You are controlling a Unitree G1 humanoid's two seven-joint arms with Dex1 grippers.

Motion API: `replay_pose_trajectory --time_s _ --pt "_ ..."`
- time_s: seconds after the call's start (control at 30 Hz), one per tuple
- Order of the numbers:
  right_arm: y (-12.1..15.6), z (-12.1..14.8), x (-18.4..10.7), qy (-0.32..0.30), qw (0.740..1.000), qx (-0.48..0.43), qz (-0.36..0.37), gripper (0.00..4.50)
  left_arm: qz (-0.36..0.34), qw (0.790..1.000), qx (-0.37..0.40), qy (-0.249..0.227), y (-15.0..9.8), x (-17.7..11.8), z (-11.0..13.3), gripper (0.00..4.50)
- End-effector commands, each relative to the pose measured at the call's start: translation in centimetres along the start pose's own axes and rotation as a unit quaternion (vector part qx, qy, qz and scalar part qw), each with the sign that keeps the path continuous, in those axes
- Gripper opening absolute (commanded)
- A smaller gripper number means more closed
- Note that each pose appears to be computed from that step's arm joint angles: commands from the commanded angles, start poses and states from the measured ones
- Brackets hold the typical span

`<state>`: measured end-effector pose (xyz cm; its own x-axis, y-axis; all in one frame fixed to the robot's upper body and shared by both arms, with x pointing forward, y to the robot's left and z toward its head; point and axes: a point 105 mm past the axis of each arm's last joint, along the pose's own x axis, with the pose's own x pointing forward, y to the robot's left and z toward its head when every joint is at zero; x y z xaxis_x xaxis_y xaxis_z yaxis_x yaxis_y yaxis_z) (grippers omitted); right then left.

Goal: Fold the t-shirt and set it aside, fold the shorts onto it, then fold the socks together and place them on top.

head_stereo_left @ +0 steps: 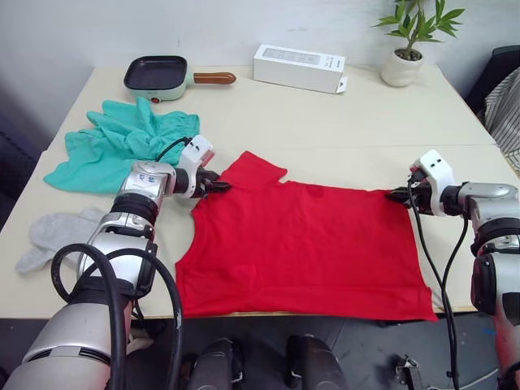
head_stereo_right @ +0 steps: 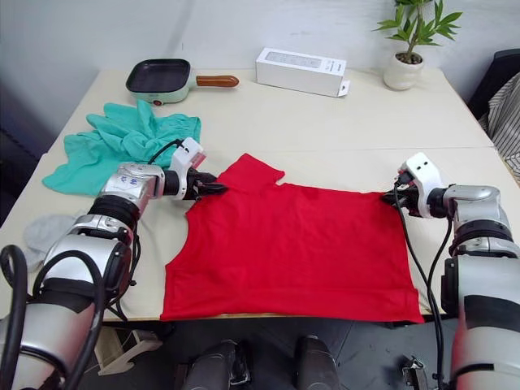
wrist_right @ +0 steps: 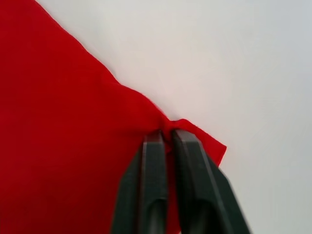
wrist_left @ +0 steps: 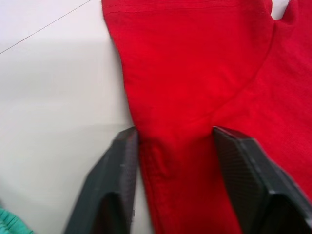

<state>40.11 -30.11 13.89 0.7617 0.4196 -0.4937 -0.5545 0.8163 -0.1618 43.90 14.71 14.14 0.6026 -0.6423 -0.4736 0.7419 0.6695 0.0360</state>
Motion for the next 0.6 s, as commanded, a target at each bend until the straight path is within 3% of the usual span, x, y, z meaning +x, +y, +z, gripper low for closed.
replay_pose_trajectory --time_s 0.03,0.17,0.6 --pt "-0.1 0.6 -0.4 -0.031 1.000 -0.002 0.000 0.00 -0.005 1.000 -0.019 0.019 -0.5 0.8 -2.1 1.14" --pt "-0.1 0.7 -0.6 -0.047 0.999 -0.009 0.004 0.00 -0.002 1.000 -0.019 -0.002 -0.4 0.8 -1.5 0.02" --pt "-0.6 1.6 -2.1 -0.102 0.994 -0.036 -0.001 0.00 -0.027 0.997 0.037 -0.060 -0.7 -0.2 1.4 0.02"
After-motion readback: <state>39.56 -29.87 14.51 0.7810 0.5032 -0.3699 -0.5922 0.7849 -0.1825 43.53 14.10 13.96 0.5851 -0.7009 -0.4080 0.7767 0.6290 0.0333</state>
